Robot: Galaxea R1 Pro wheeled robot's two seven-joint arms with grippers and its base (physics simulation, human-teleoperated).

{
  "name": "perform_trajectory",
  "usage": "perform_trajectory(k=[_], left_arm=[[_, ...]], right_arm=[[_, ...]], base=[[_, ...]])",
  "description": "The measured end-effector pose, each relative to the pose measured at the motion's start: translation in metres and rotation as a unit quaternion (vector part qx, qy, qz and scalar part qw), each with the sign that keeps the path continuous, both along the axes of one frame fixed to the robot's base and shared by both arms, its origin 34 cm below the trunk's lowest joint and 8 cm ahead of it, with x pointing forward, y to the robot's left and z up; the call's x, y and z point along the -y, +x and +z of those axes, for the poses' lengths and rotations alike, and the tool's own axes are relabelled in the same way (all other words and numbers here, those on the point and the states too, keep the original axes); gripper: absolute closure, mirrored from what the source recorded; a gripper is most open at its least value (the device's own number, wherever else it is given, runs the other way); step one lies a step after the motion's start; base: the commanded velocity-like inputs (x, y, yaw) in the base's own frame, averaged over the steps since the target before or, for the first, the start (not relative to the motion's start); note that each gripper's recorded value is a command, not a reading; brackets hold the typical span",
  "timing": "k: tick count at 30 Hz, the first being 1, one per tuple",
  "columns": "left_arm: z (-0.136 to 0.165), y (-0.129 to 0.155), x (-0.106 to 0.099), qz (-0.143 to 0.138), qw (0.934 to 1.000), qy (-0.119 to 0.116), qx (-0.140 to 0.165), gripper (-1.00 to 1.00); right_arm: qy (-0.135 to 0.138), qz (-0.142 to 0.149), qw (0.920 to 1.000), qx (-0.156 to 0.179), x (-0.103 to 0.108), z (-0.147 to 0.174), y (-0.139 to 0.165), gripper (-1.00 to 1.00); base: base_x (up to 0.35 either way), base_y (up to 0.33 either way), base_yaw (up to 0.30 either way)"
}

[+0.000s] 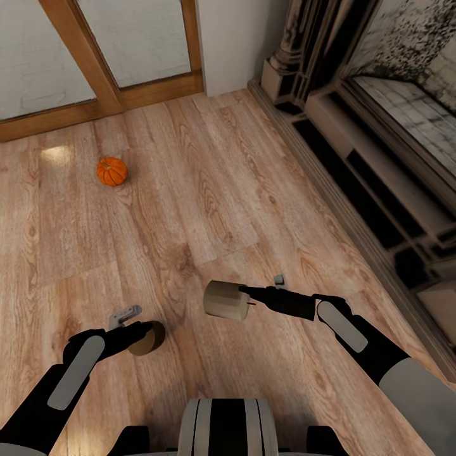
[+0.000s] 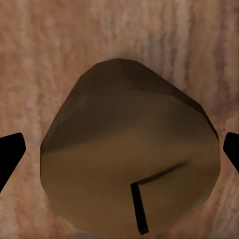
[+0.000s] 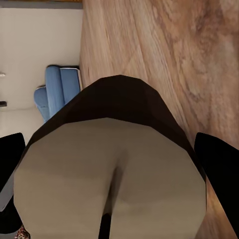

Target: Place each of the two pumpkins and all three candles from the living room inside a cabinet in the living room (use any cabinet), then make sure every cabinet is closed, and position the cauldron so it is next to a table in the living room.

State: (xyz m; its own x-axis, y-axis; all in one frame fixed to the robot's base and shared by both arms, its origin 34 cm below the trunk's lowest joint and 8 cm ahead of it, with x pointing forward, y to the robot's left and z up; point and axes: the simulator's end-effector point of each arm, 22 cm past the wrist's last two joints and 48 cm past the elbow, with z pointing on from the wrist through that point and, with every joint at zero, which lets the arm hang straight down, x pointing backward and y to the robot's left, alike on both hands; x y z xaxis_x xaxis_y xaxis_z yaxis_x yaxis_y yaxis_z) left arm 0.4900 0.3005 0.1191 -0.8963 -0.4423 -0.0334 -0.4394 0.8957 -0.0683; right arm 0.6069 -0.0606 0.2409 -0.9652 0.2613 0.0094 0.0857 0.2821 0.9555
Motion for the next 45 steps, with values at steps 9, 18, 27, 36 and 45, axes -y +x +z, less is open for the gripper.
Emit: perform_trajectory(k=[9,18,27,36,45], left_arm=[[-0.003,-0.002,0.002,0.002,1.0,-0.004,-0.002,-1.0],[-0.003,-0.002,0.002,0.0,1.0,-0.005,-0.002,-1.0],[-0.009,-0.007,0.002,0.0,1.0,-0.006,-0.008,-1.0],[-0.009,-0.007,0.003,0.0,1.0,-0.006,-0.008,-1.0],[-0.008,-0.006,0.004,0.001,1.0,-0.007,-0.007,1.0]], right_arm=[[-0.001,0.001,1.0,-0.003,0.0,-0.005,-0.002,1.0],[0.0,0.0,1.0,-0.004,0.0,-0.005,-0.002,1.0],[0.0,0.0,1.0,-0.01,0.0,-0.011,-0.005,1.0],[0.0,0.0,1.0,-0.01,0.0,-0.011,-0.005,1.0],[0.001,0.0,1.0,-0.01,0.0,-0.011,-0.005,1.0]], base=[[0.0,0.0,0.0],[0.0,0.0,0.0],[0.0,0.0,0.0],[0.0,0.0,0.0],[0.0,0.0,0.0]])
